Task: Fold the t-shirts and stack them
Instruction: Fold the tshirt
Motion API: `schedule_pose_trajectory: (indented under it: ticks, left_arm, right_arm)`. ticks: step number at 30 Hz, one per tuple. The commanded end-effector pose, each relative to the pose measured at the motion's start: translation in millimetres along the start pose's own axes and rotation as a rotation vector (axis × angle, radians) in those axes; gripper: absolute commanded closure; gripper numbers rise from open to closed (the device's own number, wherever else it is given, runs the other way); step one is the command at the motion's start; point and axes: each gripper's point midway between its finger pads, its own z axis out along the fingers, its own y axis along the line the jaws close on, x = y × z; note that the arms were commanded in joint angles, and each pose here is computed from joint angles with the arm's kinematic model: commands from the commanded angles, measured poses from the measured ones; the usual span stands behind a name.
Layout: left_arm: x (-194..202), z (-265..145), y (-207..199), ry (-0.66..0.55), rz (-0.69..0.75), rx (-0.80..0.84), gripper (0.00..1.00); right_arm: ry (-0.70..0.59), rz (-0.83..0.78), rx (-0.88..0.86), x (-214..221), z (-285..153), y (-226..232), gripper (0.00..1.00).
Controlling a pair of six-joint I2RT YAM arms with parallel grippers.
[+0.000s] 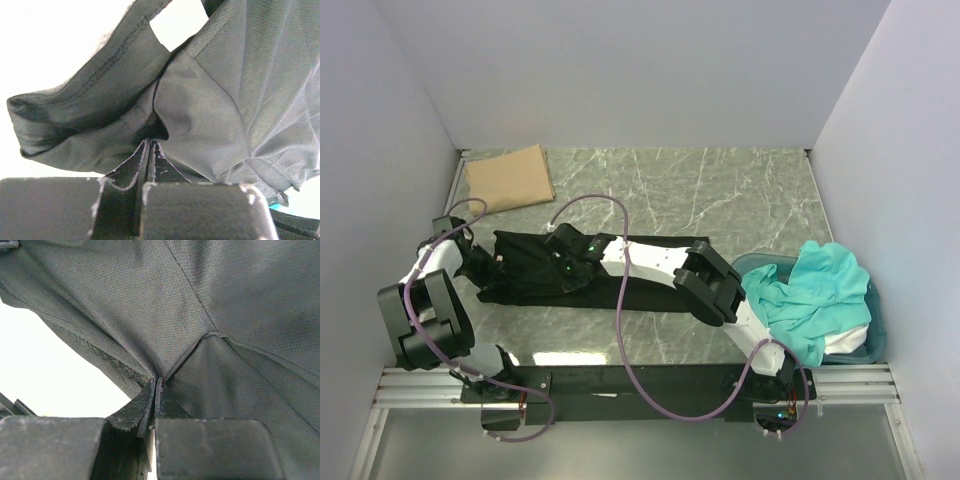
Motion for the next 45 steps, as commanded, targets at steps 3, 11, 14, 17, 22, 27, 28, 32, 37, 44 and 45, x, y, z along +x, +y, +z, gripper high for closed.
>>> schedule_pose_trajectory:
  ticks: [3, 11, 14, 17, 22, 27, 28, 32, 37, 44, 45]
  left_arm:
    - [-13.2, -17.3, 2.2, -0.046, 0.0, -0.042, 0.91]
    - [-6.2, -33.7, 10.6, -0.073, -0.016, -0.072, 0.62]
    - [-4.3, -38.6, 11.1, -0.091, -0.027, -0.071, 0.57]
    - [-10.5, -47.2, 5.9, -0.133, -0.034, -0.059, 0.56]
    - [-17.9, -56.7, -22.6, -0.193, 0.011, -0.036, 0.56]
    - [-9.1, -50.8, -71.0, -0.195, 0.057, 0.023, 0.56]
    - [-2.7, -44.8, -84.4, -0.181, 0.069, 0.037, 0.56]
    - [4.7, -29.1, -112.1, -0.153, 0.079, 0.081, 0.57]
    - [7.8, 1.2, -105.5, -0.109, 0.059, 0.038, 0.57]
    - [13.1, 30.4, -87.5, -0.084, 0.051, -0.023, 0.58]
    - [12.9, 32.8, -85.5, -0.084, 0.054, -0.032, 0.58]
  right_arm:
    - [-0.064, -0.008, -0.067, -24.7, -35.4, 18.8, 0.98]
    - [-0.107, -0.05, -0.08, -35.1, -68.4, 21.6, 0.72]
    - [-0.127, -0.054, -0.059, -38.8, -85.2, 12.2, 0.69]
    - [-0.147, -0.015, -0.034, -42.4, -102.5, -11.8, 0.68]
    - [-0.18, 0.109, 0.035, -46.7, -125.0, -83.8, 0.67]
    - [-0.159, 0.184, 0.115, -35.5, -131.2, -147.6, 0.68]
    - [-0.165, 0.203, 0.137, -37.2, -134.1, -163.6, 0.68]
    - [-0.135, 0.228, 0.2, -22.2, -132.7, -203.9, 0.68]
    - [-0.096, 0.252, 0.263, -4.1, -127.8, -242.4, 0.68]
    - [-0.043, 0.254, 0.303, 10.7, -124.5, -271.4, 0.69]
    - [-0.033, 0.257, 0.306, 13.7, -123.6, -273.8, 0.69]
